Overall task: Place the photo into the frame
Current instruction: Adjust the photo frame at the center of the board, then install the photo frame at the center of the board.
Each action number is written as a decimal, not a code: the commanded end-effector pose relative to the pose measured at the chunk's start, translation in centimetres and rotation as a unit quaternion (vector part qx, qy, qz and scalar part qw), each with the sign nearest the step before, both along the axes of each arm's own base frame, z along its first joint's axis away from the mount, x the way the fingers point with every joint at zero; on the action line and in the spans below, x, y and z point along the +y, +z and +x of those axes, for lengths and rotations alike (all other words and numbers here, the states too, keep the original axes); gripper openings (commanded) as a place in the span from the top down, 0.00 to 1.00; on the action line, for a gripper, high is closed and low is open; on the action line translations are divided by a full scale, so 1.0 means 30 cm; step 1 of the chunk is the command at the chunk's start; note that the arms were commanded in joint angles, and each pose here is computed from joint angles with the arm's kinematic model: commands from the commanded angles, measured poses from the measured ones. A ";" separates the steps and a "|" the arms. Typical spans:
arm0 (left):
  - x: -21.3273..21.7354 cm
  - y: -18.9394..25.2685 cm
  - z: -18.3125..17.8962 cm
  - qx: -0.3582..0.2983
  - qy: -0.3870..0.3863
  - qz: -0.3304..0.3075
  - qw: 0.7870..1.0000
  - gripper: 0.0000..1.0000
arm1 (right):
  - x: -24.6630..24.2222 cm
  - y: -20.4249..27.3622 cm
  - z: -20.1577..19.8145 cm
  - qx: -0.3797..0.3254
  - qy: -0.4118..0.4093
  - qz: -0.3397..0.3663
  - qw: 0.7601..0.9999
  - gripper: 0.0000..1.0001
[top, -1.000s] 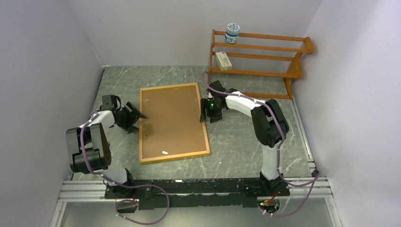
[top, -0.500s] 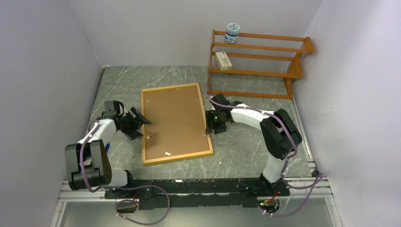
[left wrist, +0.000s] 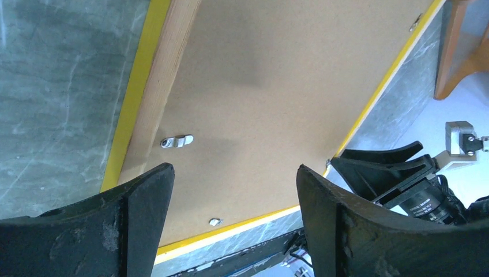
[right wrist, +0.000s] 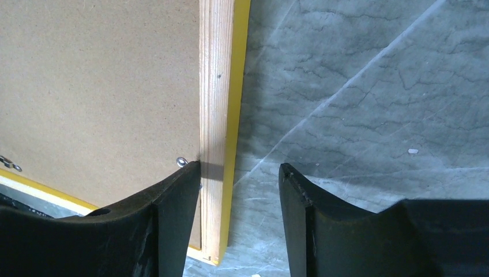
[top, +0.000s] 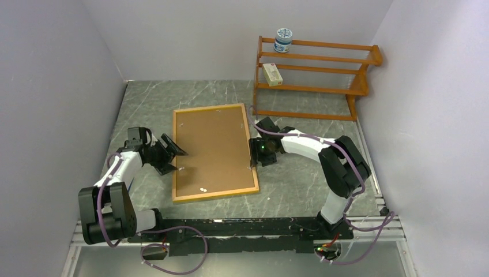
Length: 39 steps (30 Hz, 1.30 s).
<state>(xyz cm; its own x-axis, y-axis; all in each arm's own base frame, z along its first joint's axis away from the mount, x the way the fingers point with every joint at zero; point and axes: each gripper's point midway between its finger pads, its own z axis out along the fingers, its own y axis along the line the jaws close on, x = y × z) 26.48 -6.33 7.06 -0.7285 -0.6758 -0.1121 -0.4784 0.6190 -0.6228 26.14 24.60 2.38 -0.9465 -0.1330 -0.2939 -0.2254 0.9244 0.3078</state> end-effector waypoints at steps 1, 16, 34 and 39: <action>-0.036 0.012 -0.015 -0.006 -0.010 -0.025 1.000 0.17 | 0.005 0.005 -0.042 0.009 0.025 -0.005 1.000 0.45; -0.075 0.012 -0.025 -0.010 -0.008 -0.054 0.998 0.16 | 0.048 0.029 -0.127 0.023 0.090 0.038 0.995 0.39; 0.126 0.036 -0.028 0.001 0.083 0.123 0.989 0.13 | 0.029 0.037 -0.093 -0.002 0.046 0.016 0.999 0.36; 0.180 -0.033 -0.059 0.031 0.127 0.157 0.979 0.07 | 0.012 0.028 -0.069 -0.011 0.017 -0.001 1.000 0.38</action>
